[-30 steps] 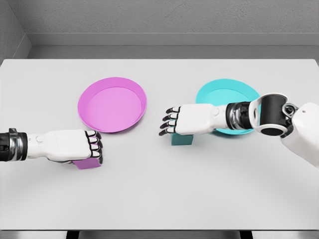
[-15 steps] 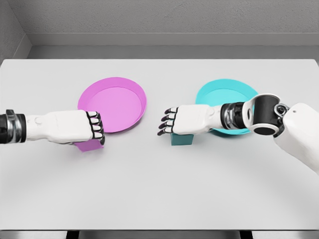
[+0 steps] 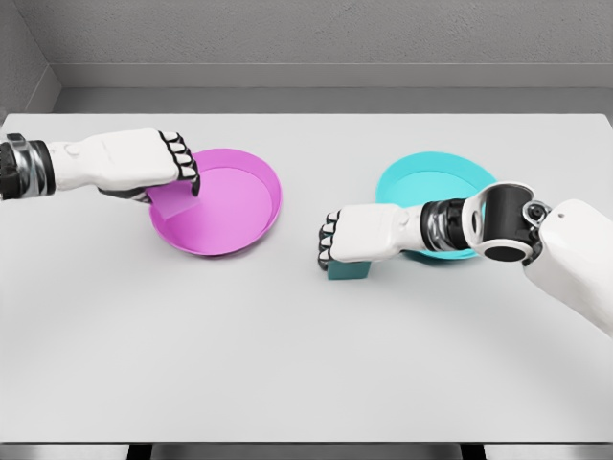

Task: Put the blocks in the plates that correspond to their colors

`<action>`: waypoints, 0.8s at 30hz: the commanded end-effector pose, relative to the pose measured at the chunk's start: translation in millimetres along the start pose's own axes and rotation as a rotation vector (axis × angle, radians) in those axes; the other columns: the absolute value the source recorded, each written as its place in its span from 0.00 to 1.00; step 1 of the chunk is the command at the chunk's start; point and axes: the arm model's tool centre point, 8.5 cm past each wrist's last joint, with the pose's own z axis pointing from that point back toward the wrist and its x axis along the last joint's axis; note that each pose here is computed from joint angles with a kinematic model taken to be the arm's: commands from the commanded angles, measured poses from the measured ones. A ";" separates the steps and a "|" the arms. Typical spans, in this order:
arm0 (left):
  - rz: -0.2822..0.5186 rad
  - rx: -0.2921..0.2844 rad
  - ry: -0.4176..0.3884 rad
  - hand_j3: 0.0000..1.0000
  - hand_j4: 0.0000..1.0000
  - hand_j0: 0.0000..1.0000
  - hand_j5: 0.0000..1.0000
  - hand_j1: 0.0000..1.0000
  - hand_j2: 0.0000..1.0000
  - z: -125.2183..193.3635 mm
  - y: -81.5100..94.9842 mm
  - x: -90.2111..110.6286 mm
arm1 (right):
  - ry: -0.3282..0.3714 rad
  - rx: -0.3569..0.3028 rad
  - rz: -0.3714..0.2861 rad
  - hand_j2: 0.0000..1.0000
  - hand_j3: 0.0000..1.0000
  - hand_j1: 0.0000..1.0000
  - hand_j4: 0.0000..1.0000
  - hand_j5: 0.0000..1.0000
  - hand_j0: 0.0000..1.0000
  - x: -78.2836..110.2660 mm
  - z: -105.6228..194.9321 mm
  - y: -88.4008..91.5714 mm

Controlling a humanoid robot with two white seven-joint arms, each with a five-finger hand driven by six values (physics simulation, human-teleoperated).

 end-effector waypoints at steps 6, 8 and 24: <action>0.057 -0.002 -0.020 0.49 0.49 0.49 0.49 0.49 0.49 -50.0 -14.0 2.0 | -0.002 -0.006 -0.005 0.52 0.52 0.52 0.52 0.52 0.52 -0.3 -0.3 -1.8; 0.066 -0.013 -0.019 0.49 0.49 0.49 0.49 0.49 0.49 -58.5 -19.0 1.6 | 0.005 -0.002 -0.010 0.52 0.52 0.52 0.52 0.52 0.52 -4.0 0.6 -0.9; 0.104 -0.024 0.005 0.97 0.97 0.97 0.97 0.97 0.97 -58.0 -28.5 -6.9 | 0.283 -0.155 -0.220 0.52 0.52 0.52 0.52 0.52 0.52 -100.9 86.3 -1.9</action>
